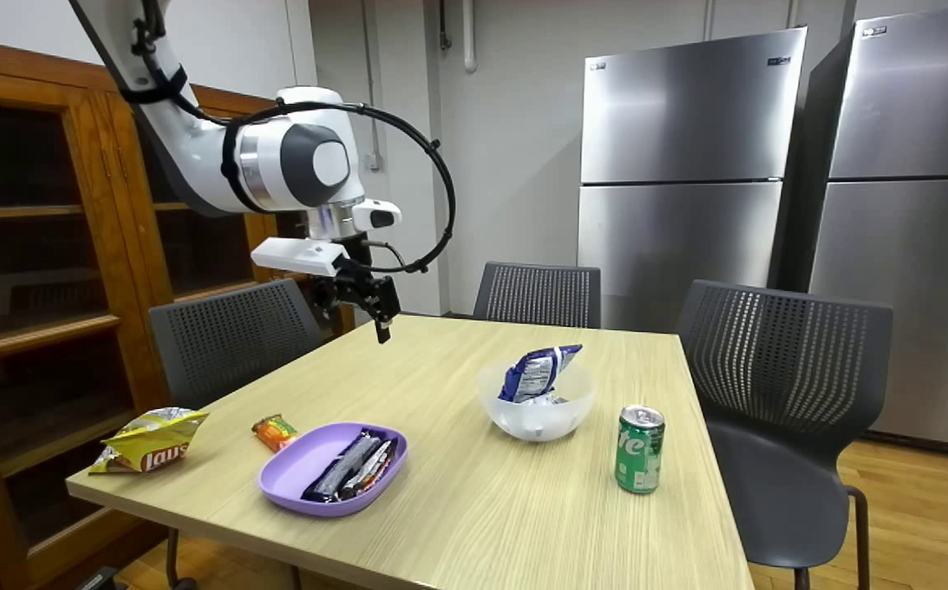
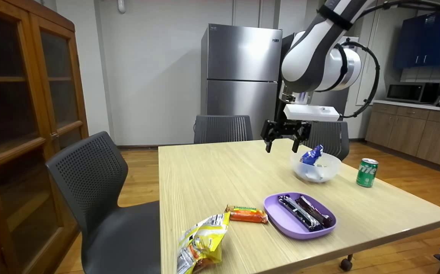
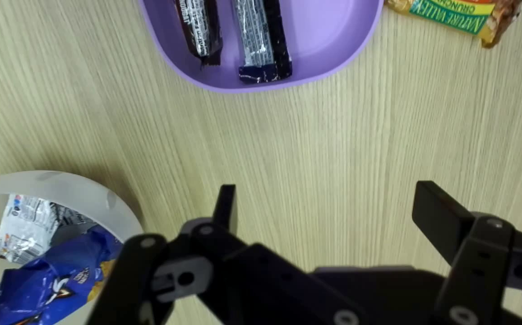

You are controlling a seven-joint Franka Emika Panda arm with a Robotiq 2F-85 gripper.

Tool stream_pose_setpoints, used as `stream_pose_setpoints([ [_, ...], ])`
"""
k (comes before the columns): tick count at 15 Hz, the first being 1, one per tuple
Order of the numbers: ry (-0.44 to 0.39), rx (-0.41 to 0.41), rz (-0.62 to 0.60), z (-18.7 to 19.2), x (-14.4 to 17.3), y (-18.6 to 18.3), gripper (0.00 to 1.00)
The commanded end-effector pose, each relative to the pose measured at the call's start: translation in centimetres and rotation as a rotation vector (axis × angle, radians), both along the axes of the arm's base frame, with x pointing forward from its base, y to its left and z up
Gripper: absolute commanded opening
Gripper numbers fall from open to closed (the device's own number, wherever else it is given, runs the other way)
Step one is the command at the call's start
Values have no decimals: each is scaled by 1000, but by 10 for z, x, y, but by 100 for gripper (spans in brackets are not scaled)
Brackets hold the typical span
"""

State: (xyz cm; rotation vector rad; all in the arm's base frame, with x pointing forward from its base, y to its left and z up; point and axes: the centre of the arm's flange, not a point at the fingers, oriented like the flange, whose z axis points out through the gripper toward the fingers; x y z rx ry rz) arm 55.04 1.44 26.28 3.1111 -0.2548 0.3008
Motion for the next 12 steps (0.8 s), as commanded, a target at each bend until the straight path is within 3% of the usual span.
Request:
stream_pose_setpoints([
  [1, 49, -64, 180, -5, -11, 23, 100],
  [12, 156, -255, 698, -61, -28, 67, 100],
])
